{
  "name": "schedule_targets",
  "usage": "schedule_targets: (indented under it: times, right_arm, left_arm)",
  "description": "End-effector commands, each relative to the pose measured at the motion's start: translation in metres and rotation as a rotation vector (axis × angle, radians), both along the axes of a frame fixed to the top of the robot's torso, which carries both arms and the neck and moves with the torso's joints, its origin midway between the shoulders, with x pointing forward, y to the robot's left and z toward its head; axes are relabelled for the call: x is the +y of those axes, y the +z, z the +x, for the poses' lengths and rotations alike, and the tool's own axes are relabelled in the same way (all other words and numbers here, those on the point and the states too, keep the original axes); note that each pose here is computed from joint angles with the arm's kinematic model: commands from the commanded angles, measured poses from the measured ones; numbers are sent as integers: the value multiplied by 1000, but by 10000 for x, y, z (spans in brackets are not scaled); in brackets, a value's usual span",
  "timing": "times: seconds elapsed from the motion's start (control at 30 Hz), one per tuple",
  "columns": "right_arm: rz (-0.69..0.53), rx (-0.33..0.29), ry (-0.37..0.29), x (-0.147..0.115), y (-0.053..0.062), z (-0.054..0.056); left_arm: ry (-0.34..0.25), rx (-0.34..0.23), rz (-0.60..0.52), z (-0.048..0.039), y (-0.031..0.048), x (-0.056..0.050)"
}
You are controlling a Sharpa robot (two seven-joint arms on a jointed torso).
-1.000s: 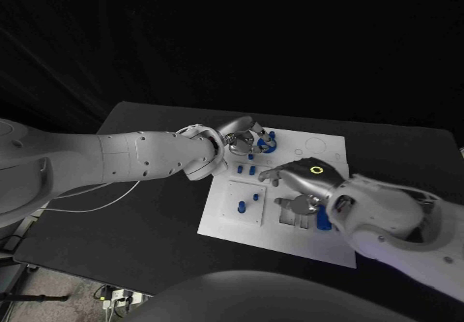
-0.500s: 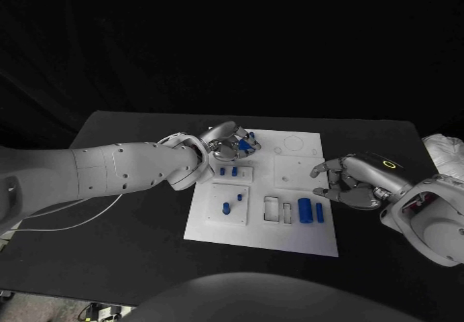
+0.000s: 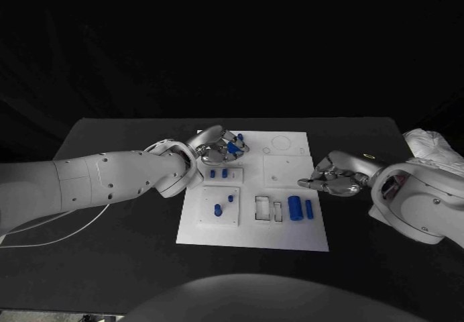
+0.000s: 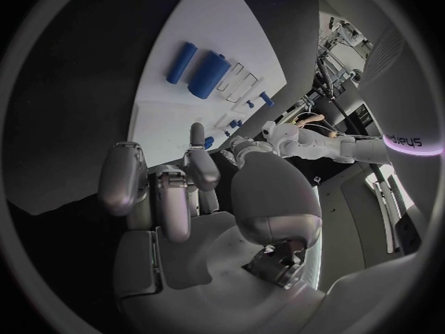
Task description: Assemble the parts on the task board
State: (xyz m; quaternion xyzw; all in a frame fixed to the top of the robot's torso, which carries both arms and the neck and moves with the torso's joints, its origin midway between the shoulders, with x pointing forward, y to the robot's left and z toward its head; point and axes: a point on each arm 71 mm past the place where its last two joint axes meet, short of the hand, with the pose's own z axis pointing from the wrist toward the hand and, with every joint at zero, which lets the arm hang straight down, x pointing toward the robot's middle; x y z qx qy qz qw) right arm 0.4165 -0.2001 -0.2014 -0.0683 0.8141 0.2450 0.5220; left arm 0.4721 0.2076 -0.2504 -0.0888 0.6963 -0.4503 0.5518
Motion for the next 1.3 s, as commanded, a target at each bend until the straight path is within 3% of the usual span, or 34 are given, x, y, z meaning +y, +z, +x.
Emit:
schedule_targets:
  times: [0.03,0.27,0.6,0.9,1.3]
  right_arm:
    - [-137,166,-84,-25,-62,31]
    - [-310,302,-64,115,-78,118]
    - [-451,413,-18,398,-134,242]
    - [-445,443,-19,558,-132,361]
    - [-425,464,-35,607,-150,418]
  left_arm:
    - [-18,-10,-17,-49,27,-53]
    - [-39,0,-13,-95,33,-99]
    - [-38,5,-8,-83,26,-118]
    - [-46,9,-7,-73,19,-167]
    - [-48,24,-2,-67,6,-191]
